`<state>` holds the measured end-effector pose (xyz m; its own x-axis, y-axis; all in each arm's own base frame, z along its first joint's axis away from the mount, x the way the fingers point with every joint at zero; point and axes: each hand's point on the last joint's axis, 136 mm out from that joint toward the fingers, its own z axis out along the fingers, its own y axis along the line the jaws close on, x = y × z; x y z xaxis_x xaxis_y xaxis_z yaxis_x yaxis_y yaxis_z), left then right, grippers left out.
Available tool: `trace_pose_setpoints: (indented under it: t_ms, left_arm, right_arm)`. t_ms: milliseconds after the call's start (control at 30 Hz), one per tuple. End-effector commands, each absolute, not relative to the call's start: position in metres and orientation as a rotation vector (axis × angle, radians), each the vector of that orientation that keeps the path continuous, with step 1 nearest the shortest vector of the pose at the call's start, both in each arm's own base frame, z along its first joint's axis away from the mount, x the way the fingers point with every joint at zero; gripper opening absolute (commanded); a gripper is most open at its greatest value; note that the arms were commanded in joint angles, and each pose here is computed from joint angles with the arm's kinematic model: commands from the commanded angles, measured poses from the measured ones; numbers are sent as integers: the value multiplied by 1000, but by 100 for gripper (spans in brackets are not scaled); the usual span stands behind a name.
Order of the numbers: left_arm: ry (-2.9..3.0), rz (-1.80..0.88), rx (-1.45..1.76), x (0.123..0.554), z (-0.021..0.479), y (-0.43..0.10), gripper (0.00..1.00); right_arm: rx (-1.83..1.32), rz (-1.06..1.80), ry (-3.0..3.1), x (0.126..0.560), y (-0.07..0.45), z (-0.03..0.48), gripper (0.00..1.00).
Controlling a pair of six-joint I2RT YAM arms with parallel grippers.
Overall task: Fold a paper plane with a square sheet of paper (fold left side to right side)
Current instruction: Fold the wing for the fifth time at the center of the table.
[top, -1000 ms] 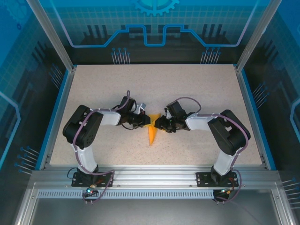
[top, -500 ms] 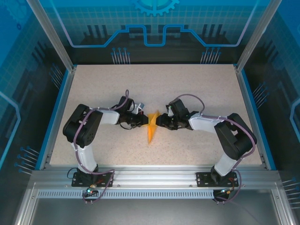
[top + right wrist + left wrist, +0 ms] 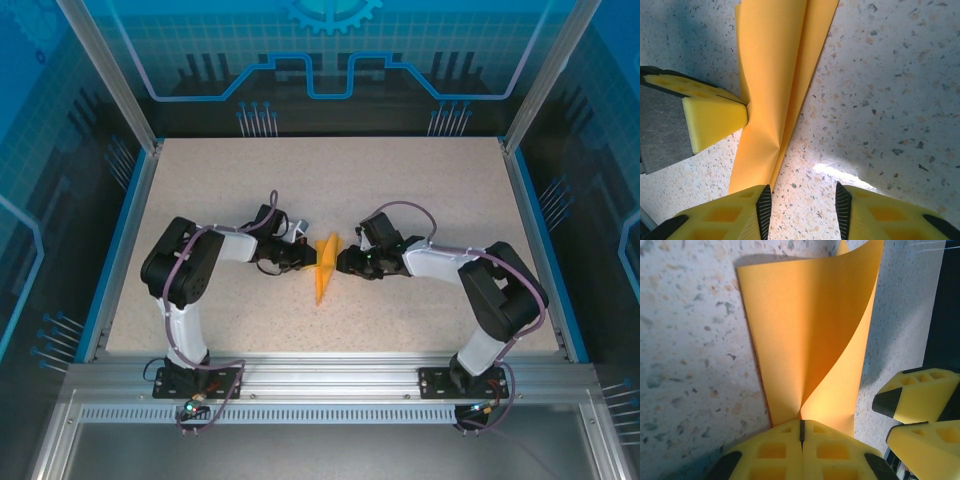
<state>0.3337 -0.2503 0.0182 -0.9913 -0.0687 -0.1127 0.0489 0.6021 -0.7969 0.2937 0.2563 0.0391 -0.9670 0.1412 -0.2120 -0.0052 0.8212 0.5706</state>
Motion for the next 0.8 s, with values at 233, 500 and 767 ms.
trace_pose_setpoints:
  t_ms: [233, 500, 767]
  left_arm:
    - [2700, -1299, -5, 340, 12, -241, 0]
    - [2702, -1294, -12, 340, 11, -240, 0]
    - [2706, -1293, -19, 339, 10, -240, 0]
  right_arm:
    - [92, 1005, 2580, 333, 265, 86, 41]
    - [135, 1002, 2603, 350, 272, 77, 45]
    - [143, 968, 2650, 363, 279, 60, 45]
